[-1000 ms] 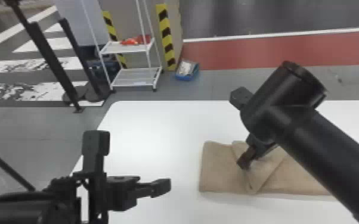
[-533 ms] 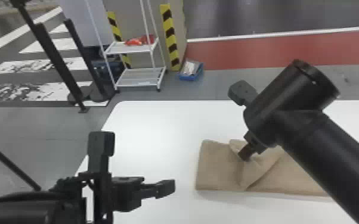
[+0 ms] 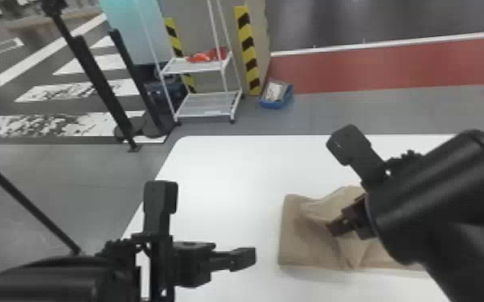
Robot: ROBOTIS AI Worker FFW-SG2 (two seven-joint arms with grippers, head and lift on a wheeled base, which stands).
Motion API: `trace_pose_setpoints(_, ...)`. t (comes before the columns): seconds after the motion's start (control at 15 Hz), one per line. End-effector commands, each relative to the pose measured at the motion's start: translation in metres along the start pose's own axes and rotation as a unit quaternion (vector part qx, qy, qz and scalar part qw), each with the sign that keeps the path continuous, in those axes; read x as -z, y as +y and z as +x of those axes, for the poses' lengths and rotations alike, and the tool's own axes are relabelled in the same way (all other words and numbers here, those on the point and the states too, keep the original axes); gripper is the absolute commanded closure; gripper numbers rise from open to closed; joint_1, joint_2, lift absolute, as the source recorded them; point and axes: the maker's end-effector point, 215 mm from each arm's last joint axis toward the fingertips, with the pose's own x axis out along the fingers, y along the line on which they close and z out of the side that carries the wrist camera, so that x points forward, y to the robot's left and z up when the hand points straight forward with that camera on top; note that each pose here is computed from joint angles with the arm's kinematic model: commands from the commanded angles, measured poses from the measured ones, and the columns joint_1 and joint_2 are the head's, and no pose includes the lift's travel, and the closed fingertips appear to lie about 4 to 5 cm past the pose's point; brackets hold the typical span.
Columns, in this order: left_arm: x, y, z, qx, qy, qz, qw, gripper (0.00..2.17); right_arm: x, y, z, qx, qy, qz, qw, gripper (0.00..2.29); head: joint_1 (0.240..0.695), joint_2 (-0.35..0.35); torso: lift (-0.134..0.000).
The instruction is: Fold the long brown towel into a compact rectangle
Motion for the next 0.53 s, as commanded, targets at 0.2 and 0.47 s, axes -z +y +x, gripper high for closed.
trace_pose_setpoints(0.2, 0.005, -0.011, 0.012, 0.009, 0.014, 0.005, 0.9999, 0.07, 0.044, -0.004, -0.011, 0.001, -0.031, 0.078, 0.9965, 1.02, 0.695, 0.297, -0.124)
trace_pose_setpoints(0.47, 0.008, -0.014, 0.016, 0.010, 0.019, 0.007, 0.9997, 0.07, 0.074, -0.029, -0.023, 0.029, -0.035, 0.110, 0.9929, 1.02, 0.695, 0.253, -0.124)
